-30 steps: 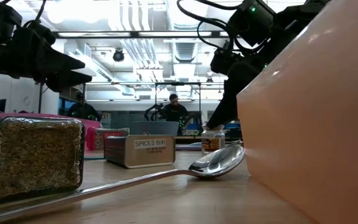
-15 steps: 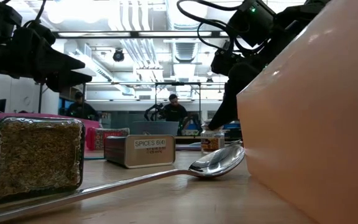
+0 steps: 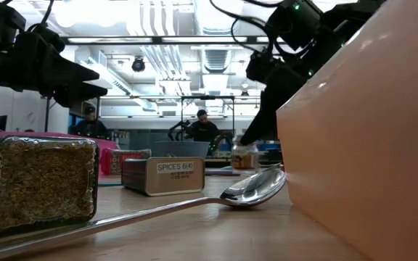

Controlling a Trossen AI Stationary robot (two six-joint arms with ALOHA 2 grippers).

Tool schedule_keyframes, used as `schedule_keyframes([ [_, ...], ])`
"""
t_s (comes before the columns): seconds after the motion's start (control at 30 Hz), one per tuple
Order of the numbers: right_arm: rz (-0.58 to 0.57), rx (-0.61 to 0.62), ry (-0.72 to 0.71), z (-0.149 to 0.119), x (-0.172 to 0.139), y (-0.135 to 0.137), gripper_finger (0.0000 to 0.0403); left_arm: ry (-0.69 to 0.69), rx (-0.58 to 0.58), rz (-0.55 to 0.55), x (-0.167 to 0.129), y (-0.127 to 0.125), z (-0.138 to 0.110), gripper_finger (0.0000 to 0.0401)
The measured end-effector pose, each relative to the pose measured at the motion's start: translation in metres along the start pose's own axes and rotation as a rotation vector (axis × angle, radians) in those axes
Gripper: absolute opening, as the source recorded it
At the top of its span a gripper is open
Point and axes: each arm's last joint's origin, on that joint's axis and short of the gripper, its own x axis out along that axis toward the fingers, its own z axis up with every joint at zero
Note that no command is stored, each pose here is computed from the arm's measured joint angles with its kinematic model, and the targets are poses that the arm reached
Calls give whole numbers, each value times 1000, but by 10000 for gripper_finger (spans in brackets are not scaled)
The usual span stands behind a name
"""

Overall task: Pick & Place Food Item
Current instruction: Put the brown seasoning bottle into the green bin

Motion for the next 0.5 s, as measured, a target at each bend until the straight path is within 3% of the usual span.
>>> schedule_keyframes([
  [0.27,-31,12,-78,16,-28,0,180,0,0,0,0,0,0,372],
  [0.5,-87,99,-96,22,-67,-4,183,0,0,0,0,0,0,372],
])
